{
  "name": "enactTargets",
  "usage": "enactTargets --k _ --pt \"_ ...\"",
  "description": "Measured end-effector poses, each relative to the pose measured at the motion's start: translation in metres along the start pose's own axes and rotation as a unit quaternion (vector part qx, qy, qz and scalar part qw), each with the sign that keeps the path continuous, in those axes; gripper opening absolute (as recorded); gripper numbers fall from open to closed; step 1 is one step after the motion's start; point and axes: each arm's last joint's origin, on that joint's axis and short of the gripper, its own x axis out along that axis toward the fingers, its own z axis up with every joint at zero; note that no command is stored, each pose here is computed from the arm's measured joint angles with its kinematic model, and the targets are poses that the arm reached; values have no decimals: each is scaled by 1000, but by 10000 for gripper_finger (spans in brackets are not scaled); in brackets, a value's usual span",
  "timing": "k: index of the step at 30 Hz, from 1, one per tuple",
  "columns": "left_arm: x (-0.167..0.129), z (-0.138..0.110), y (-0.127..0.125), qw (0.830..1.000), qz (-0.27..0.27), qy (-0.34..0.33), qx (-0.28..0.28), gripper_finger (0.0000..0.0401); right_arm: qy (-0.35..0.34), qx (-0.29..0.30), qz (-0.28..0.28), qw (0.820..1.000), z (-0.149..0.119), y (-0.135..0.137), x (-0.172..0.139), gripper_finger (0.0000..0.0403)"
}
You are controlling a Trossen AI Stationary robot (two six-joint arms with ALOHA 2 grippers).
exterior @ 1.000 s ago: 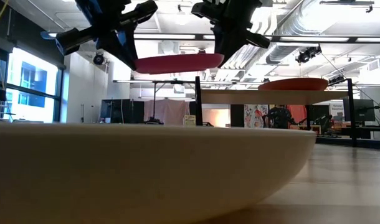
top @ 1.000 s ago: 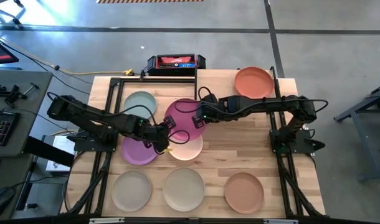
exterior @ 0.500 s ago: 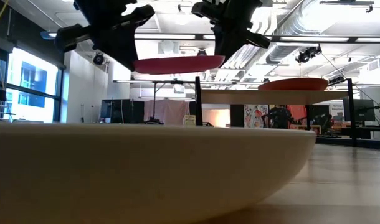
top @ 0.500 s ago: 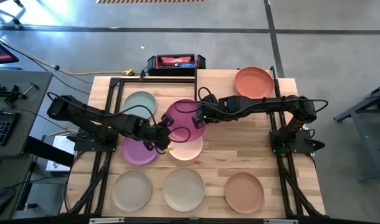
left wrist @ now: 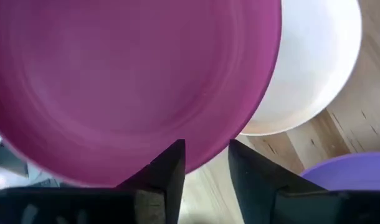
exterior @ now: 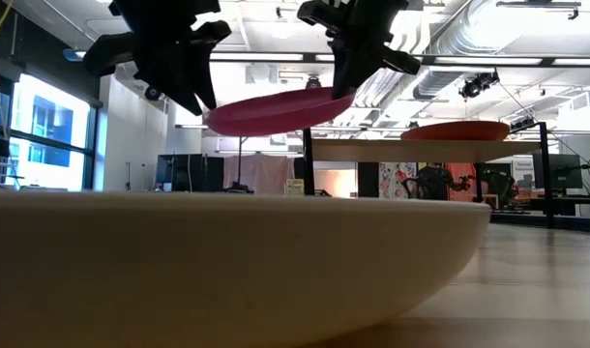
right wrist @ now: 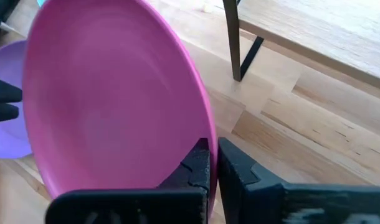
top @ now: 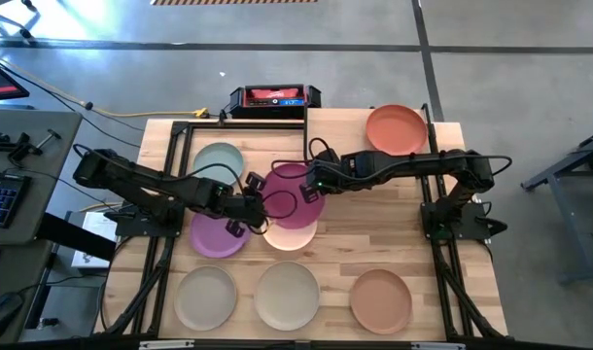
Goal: Place and stack plates onto a shelf
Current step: Stack the pink plate on top of the orange plate on the shelf
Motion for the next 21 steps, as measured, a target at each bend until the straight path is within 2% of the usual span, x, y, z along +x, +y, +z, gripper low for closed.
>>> enactTargets --k 8,11,21 --pt "-2 -3 2 998 51 31 -11 125 5 -1 -11 1000 1 -4 0 1" --pt "-7 -5 5 997 59 24 -32 122 9 -2 -18 1000 3 -8 -4 0" --pt "-24 -14 16 991 87 4 -101 123 -8 10 -22 1000 18 -34 -37 0"
